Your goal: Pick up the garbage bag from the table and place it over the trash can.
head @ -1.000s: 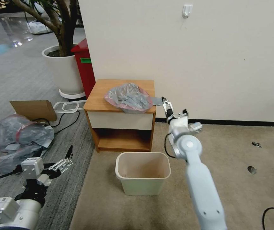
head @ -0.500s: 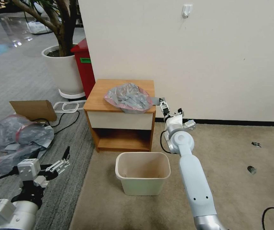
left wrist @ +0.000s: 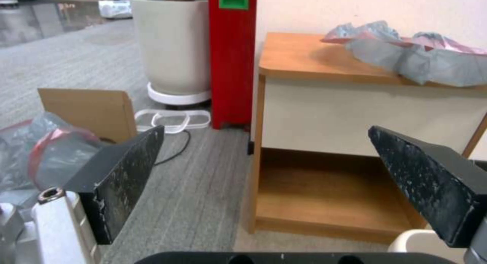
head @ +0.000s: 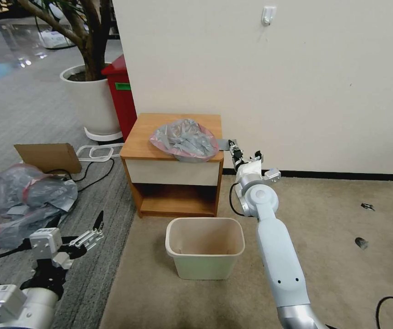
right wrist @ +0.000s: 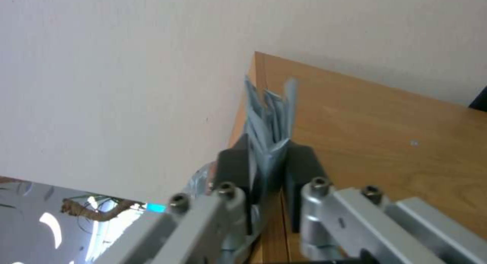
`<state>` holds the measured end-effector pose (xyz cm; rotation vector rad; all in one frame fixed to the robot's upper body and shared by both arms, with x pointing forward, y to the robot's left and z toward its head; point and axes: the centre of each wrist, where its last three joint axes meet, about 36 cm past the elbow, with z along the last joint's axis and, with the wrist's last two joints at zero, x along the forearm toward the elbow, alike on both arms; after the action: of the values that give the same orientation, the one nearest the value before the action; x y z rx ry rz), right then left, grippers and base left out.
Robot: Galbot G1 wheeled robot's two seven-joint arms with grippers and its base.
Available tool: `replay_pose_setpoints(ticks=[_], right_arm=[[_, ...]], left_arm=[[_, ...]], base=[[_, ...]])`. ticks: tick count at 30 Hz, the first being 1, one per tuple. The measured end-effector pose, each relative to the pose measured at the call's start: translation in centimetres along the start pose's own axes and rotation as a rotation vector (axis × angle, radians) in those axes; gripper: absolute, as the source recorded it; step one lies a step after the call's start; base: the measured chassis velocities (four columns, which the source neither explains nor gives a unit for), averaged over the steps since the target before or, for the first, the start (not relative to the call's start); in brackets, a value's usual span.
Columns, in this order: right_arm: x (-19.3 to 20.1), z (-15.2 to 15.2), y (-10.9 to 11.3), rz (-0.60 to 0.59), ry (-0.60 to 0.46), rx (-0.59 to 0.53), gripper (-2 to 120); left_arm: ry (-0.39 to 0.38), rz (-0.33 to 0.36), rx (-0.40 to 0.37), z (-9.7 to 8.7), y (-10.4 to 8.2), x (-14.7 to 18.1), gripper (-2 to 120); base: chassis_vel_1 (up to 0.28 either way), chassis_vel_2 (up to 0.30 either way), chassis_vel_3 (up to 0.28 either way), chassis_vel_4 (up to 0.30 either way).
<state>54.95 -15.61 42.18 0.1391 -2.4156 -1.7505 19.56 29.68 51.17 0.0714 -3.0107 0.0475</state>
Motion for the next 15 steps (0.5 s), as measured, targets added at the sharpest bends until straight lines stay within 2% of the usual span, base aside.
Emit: replay_pose_setpoints(ticks=[3, 8, 11, 12, 15], right_arm=[[0.2, 0.2, 0.0, 0.004, 0.004, 0.002, 0], [1.3, 0.4, 1.1, 0.009, 0.013, -0.002, 0], [4.3, 0.2, 3.2, 0.012, 0.025, -0.005, 0], [4.3, 0.2, 3.2, 0.012, 0.025, -0.005, 0], [7.6, 0.8, 3.8, 0.026, 0.058, 0.009, 0]], left_arm=[[0.001, -0.001, 0.000, 0.0, 0.0, 0.0, 100], [0.002, -0.001, -0.001, 0.0, 0.0, 0.0, 100], [0.008, -0.003, 0.000, 0.0, 0.0, 0.0, 100], [0.008, -0.003, 0.000, 0.0, 0.0, 0.0, 100], [0.012, -0.003, 0.000, 0.0, 0.0, 0.0, 100]], base=[[0.000, 0.000, 0.000, 0.000], [0.000, 0.000, 0.000, 0.000], [0.000, 0.000, 0.000, 0.000], [0.000, 0.000, 0.000, 0.000], [0.000, 0.000, 0.000, 0.000]])
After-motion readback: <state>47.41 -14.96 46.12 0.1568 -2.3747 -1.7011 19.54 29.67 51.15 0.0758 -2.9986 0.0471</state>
